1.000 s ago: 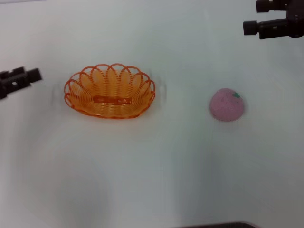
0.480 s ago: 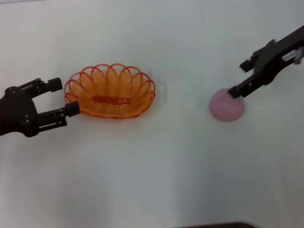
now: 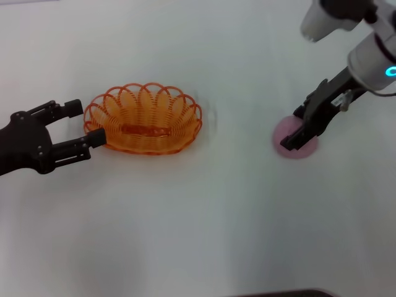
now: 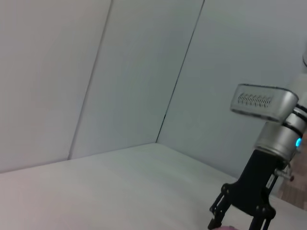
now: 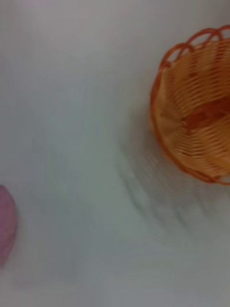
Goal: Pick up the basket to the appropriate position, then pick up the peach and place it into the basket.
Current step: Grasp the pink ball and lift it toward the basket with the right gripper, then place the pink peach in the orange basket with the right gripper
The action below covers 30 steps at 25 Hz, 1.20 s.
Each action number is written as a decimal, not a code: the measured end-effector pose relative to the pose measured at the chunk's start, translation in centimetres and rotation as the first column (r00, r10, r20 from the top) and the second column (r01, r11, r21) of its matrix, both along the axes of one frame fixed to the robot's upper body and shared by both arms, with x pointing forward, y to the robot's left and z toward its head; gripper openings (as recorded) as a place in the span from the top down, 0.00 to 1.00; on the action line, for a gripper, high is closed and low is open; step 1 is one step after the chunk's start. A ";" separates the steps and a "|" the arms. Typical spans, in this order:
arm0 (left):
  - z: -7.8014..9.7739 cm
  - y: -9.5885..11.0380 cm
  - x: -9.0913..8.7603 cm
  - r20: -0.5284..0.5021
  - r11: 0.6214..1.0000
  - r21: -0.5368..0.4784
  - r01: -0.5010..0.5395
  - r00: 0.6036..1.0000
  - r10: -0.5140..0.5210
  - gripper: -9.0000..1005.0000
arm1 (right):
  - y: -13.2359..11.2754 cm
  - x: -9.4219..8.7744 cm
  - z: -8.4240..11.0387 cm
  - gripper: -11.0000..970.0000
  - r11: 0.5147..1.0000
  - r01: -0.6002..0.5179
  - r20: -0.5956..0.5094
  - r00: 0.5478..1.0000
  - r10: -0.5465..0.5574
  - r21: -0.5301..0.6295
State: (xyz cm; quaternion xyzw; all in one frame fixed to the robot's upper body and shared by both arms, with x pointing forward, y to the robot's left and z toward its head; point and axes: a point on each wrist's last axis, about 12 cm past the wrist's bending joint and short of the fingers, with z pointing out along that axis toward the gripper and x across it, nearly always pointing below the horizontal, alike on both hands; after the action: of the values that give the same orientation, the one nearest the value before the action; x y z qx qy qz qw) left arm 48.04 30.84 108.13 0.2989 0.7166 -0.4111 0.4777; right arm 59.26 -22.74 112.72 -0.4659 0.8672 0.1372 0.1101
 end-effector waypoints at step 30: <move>0.2 0.5 0.1 0.009 1.000 0.000 -0.026 1.000 0.026 0.15 | 4.2 1.6 4.8 0.77 0.808 -0.180 0.259 0.965 0.034 0.562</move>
State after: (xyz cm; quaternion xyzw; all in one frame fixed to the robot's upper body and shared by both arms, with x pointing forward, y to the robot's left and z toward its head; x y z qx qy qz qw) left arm 48.12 31.36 108.38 0.2915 0.7184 -0.4033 0.4861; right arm 60.81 -18.53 117.52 -0.4714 0.7366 0.3445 0.3413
